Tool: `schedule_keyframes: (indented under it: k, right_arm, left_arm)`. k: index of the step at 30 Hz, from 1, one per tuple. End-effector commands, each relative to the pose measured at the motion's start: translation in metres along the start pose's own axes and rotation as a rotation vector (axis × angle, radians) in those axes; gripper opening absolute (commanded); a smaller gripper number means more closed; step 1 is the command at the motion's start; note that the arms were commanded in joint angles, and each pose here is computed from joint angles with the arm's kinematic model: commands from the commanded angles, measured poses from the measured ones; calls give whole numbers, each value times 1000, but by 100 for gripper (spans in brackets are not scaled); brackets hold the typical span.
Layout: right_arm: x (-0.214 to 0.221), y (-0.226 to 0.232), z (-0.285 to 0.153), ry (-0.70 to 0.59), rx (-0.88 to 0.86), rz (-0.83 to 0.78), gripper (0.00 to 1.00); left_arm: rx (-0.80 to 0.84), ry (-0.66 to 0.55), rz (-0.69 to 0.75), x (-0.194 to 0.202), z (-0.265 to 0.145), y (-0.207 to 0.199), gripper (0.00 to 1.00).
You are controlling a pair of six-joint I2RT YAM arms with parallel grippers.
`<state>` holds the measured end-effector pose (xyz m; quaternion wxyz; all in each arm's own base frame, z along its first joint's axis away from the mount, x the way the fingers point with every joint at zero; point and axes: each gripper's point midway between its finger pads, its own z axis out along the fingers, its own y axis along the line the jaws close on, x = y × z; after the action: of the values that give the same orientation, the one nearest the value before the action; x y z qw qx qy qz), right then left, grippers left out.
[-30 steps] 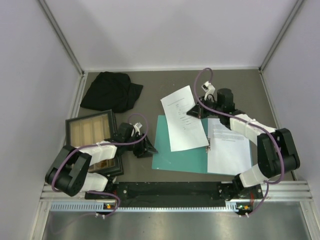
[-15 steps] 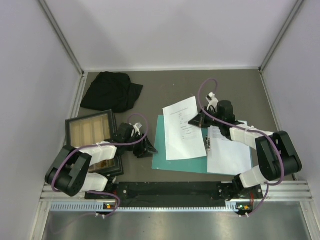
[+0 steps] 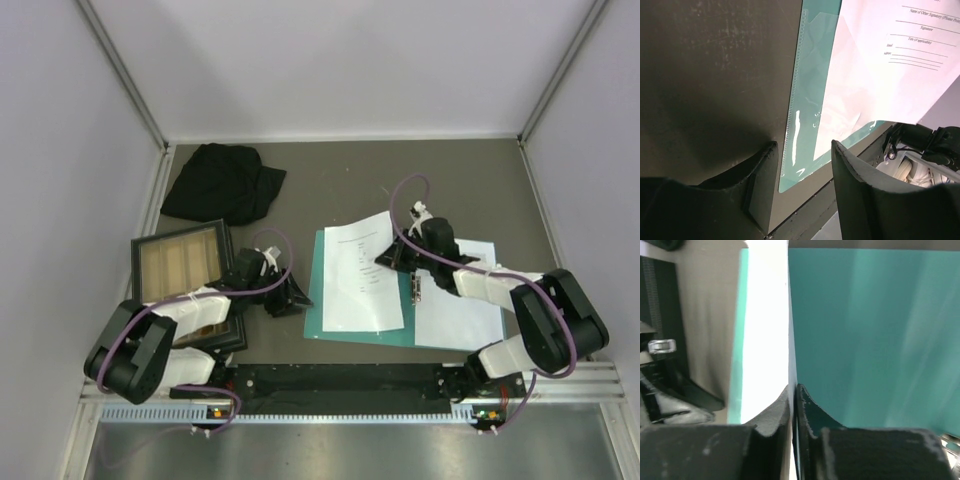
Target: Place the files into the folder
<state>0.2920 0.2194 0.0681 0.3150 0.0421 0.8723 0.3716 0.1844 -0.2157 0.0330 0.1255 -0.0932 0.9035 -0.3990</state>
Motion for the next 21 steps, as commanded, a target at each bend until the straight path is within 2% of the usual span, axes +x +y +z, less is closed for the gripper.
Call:
schedule_keyframes:
  k: [1, 4, 5, 8, 12, 14, 15, 16, 21]
  right_arm:
    - [-8, -11, -2, -7, 102, -31, 13]
    - [-4, -21, -10, 22, 163, -65, 22]
    - [-3, -22, -13, 26, 173, -72, 31]
    - [6, -23, -21, 69, 180, -79, 45]
    - [17, -25, -34, 104, 190, -94, 47]
    - [23, -26, -38, 114, 185, -90, 41]
    - [29, -29, -39, 127, 187, -81, 36]
    - [31, -27, -41, 127, 173, -81, 26]
    - [49, -35, -41, 141, 158, -45, 5]
  left_arm:
    - [-21, -16, 14, 1, -3, 4, 52]
    - [-14, -22, 16, 1, -4, 2, 52]
    - [-16, -20, 14, 1, -4, 3, 52]
    - [-15, -16, 12, 1, -3, 4, 52]
    - [-21, -15, 3, 3, -2, 7, 52]
    - [-15, -15, -4, 4, -1, 7, 52]
    - [-13, -15, -6, 5, -1, 7, 52]
    - [-9, -12, -10, 5, -1, 7, 52]
    - [4, -6, -23, 7, 2, 7, 52]
